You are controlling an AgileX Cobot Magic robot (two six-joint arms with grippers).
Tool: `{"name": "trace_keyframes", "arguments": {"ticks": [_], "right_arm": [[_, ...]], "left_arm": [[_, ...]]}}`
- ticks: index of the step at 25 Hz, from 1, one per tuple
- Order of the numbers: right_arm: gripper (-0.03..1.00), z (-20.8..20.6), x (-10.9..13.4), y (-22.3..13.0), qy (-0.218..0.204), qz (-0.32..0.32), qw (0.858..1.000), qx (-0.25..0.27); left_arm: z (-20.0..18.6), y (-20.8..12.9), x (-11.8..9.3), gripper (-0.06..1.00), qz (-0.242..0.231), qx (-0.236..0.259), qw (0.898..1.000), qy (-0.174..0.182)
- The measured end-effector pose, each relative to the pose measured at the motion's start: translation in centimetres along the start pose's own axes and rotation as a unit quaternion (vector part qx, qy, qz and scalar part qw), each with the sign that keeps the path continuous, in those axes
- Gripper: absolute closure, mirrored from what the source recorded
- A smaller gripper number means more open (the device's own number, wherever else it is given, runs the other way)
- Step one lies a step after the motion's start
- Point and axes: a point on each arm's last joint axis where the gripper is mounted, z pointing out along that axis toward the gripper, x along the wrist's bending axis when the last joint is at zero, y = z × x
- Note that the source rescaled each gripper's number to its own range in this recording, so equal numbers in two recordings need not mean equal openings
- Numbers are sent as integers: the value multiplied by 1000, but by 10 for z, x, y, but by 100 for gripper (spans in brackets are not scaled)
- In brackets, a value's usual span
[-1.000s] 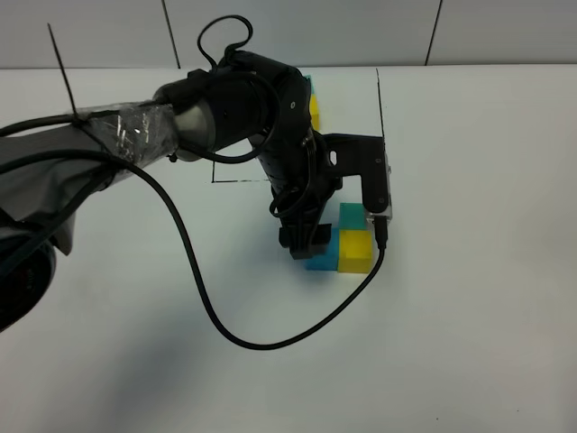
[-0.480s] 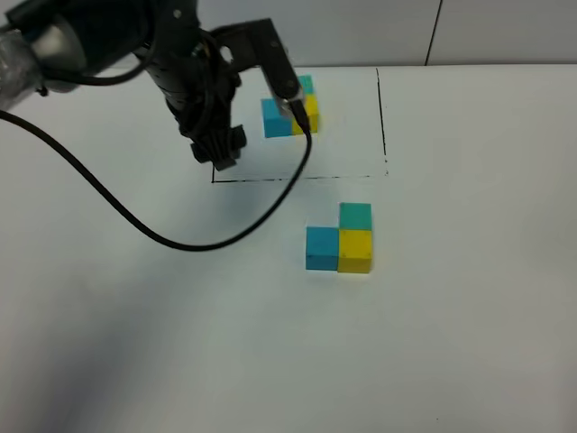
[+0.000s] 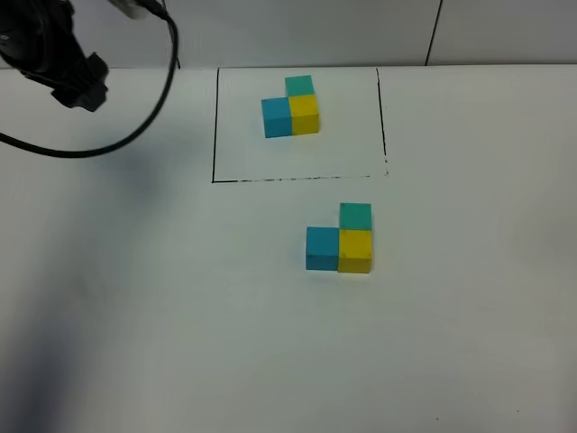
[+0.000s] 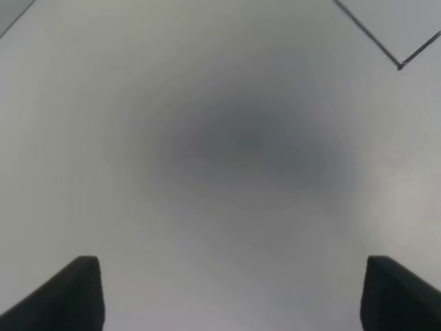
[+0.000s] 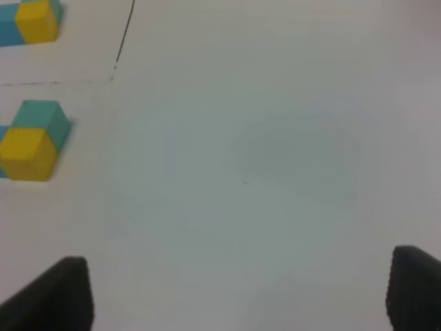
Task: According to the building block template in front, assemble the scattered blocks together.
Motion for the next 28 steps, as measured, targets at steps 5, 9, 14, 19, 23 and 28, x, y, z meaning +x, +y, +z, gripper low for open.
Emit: {"name": "trace_keyframes", "arguments": {"ticks": [5, 9, 14, 19, 23, 28], "right_arm": [[24, 0, 0, 0, 0, 0, 1000, -1], [24, 0, 0, 0, 0, 0, 1000, -1], [24, 0, 0, 0, 0, 1, 1000, -1], [24, 0, 0, 0, 0, 1, 1000, -1], [24, 0, 0, 0, 0, 1, 1000, -1], [24, 0, 0, 0, 0, 1, 1000, -1]], "left_arm": [[-22, -31, 24, -1, -73, -5, 997, -18], [-40, -65, 29, -1, -120, -12, 992, -24], [-73, -110, 9, -1, -171, -39, 985, 10], [-119, -153, -31, -1, -206, -93, 973, 51], [-147, -190, -66, -1, -232, -148, 958, 79], [-155, -230, -108, -1, -233, -198, 948, 92]]}}
